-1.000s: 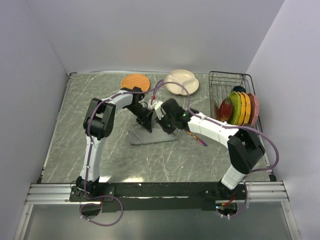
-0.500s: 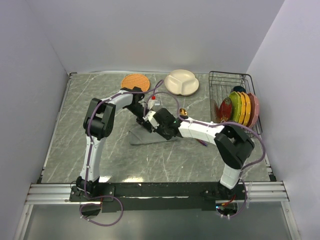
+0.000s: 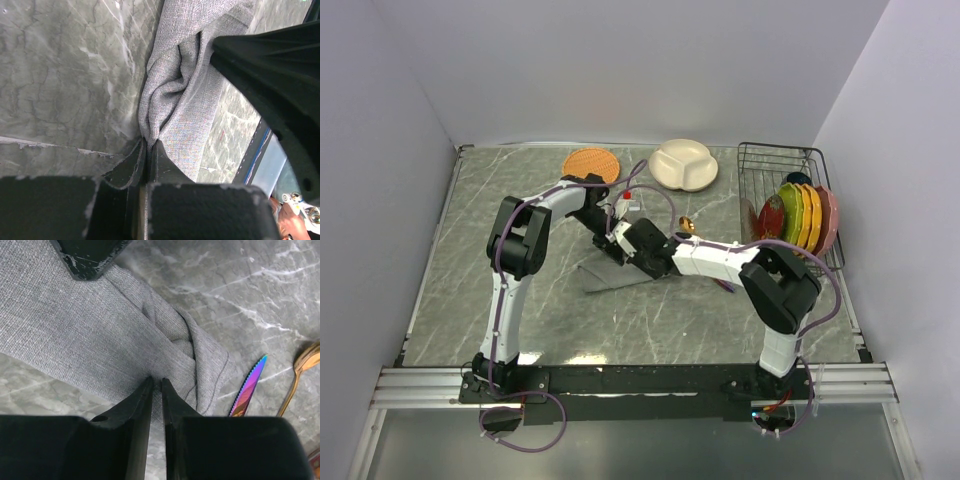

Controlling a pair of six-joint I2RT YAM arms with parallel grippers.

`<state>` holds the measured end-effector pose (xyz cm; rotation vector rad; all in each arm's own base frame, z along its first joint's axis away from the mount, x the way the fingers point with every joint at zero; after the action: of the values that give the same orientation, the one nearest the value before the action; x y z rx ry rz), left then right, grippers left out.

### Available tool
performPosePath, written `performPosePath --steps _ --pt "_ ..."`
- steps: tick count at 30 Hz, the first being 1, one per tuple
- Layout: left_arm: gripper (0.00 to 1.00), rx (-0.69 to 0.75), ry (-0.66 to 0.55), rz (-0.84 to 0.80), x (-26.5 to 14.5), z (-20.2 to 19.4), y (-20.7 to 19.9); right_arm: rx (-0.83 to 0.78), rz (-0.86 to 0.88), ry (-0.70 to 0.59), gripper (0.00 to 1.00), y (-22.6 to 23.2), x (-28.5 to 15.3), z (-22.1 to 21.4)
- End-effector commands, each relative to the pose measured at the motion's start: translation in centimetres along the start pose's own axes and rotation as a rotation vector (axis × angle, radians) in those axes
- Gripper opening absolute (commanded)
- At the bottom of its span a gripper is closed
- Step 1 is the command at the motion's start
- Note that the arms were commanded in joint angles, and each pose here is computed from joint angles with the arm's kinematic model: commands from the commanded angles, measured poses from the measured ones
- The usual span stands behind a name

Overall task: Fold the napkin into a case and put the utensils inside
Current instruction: Smooth out the smaller rectangle-folded napkin at the center of the board.

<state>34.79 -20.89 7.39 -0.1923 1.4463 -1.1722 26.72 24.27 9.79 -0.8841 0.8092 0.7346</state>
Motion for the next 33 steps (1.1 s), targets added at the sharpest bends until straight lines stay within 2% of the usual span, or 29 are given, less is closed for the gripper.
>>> performPosePath --steps 1,4,6,7,9,10,17,20,24,25,29,33 --pt "0.01 0.023 0.092 0.125 1.5 -1.6 3.0 0.073 -0.049 -0.074 0.22 -2.5 -2.5 1.4" --pt "0.01 0.02 0.078 0.123 1.3 -1.3 2.9 0.087 0.003 -0.066 0.23 -2.3 -1.7 0.8" --pt "0.01 0.028 0.065 0.124 1.1 -1.0 2.7 0.166 0.037 -0.159 0.28 -3.3 -3.7 1.3" --pt "0.01 0.033 0.064 0.129 1.0 -1.0 2.7 0.183 0.12 -0.213 0.32 -3.2 -4.4 1.5" --pt "0.01 0.048 0.063 0.132 0.8 -0.9 2.6 0.228 0.135 -0.305 0.41 -4.8 -6.9 1.4" --pt "0.01 0.046 0.067 0.13 0.8 -0.9 2.6 0.227 0.214 -0.342 0.44 -4.4 -7.7 1.1" --pt "0.01 0.1 0.041 0.149 0.0 0.0 2.1 0.253 0.307 -0.567 0.73 -5.8 -13.8 -1.8" --pt "0.01 0.154 0.018 0.18 -0.7 0.2 1.6 0.335 0.304 -0.589 0.81 -6.9 -14.6 -2.3" --pt "0.01 0.254 -0.021 0.224 -1.9 0.1 0.6 0.453 0.359 -0.493 0.87 -8.5 -13.6 -3.7" --pt "0.01 0.283 -0.033 0.238 -2.1 0.3 0.2 0.468 0.36 -0.471 0.92 -9.0 -13.1 -4.3" --pt "0.01 0.452 -0.12 0.301 -3.8 1.6 -2.1 0.406 0.374 -0.407 0.95 -9.8 -10.7 -5.3" --pt "0.01 0.591 -0.143 0.353 -3.9 1.6 -3.4 0.374 0.445 -0.397 0.95 -11.0 -9.3 -4.3"
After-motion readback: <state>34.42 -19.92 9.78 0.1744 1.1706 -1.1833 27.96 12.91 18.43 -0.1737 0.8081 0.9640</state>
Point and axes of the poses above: each gripper's point midway between its finger pads, its own x axis out along the fingers, its own y axis along the line the jaws close on, z = x × y, the point moved 8 cm from there along -x, back along the fingers, and after that the axes turned 9 degrees about -x, right-handed, at the moved point
